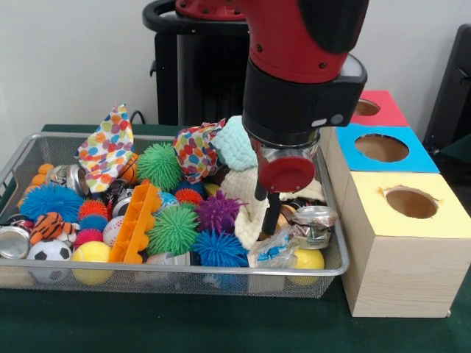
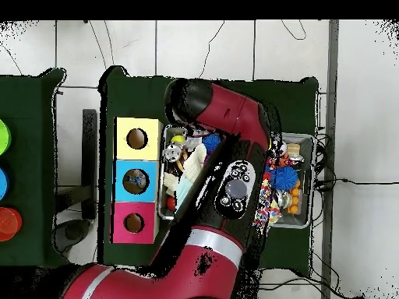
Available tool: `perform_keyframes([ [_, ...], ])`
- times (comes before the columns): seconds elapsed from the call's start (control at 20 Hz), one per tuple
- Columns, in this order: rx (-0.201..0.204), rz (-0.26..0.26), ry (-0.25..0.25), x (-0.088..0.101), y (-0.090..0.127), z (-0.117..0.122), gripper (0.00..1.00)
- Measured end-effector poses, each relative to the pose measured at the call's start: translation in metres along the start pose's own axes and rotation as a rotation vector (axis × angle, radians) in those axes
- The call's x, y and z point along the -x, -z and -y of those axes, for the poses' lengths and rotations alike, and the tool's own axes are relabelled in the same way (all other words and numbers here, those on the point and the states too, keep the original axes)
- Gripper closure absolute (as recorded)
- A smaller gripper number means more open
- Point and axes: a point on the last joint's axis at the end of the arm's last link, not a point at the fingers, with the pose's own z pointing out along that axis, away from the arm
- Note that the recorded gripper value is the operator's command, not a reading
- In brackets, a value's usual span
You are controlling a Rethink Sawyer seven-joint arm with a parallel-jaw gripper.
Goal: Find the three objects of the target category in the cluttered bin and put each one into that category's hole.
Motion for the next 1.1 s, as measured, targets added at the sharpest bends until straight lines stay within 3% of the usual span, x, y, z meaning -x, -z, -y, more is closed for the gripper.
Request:
perform_keyframes([
  [0.55, 0.030, 0.034, 0.038, -0.005, -0.043, -0.024, 0.00],
  [0.8, 0.027, 0.036, 0.052, -0.013, -0.050, -0.026, 0.00],
  [1.1, 0.028, 0.040, 0.081, -0.035, -0.049, -0.027, 0.00],
])
